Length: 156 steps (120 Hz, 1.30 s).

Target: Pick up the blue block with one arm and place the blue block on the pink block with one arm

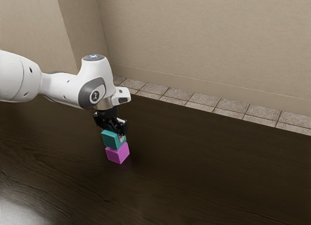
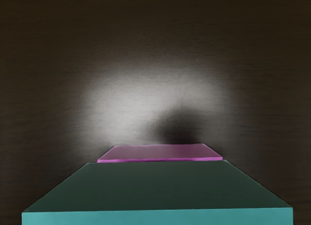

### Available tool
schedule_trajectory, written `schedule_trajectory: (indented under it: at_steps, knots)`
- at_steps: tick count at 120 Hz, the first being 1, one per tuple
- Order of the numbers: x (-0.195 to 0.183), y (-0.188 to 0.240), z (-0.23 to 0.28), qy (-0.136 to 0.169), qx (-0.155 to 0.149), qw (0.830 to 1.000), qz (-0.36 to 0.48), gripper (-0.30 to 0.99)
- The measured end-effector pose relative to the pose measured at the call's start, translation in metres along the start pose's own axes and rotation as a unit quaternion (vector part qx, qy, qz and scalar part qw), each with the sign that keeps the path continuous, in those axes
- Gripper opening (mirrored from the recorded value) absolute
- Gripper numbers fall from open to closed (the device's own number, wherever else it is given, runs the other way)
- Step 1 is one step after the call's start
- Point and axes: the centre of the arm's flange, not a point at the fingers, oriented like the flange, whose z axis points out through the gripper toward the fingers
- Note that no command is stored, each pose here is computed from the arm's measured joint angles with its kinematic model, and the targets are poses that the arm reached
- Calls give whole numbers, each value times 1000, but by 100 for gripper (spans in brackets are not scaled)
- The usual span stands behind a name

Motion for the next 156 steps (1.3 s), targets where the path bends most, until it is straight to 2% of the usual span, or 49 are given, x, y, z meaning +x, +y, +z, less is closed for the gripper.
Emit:
schedule_trajectory:
  at_steps: [77, 102, 110, 120, 126, 138, 156]
  knots:
    - [-2, 1, 0, -1, -9, 1000, 8, 37]
    - [-2, 1, 0, 0, -16, 1000, 5, 56]
    - [-1, 1, -24, 19, -19, 1000, 4, 59]
    - [-7, 0, -100, 72, -26, 997, 4, 63]
    - [-10, -1, -138, 89, -29, 996, 5, 64]
    - [-14, -5, -162, 84, -30, 996, 4, 66]
    - [-21, -12, -160, 47, -30, 998, 0, 68]
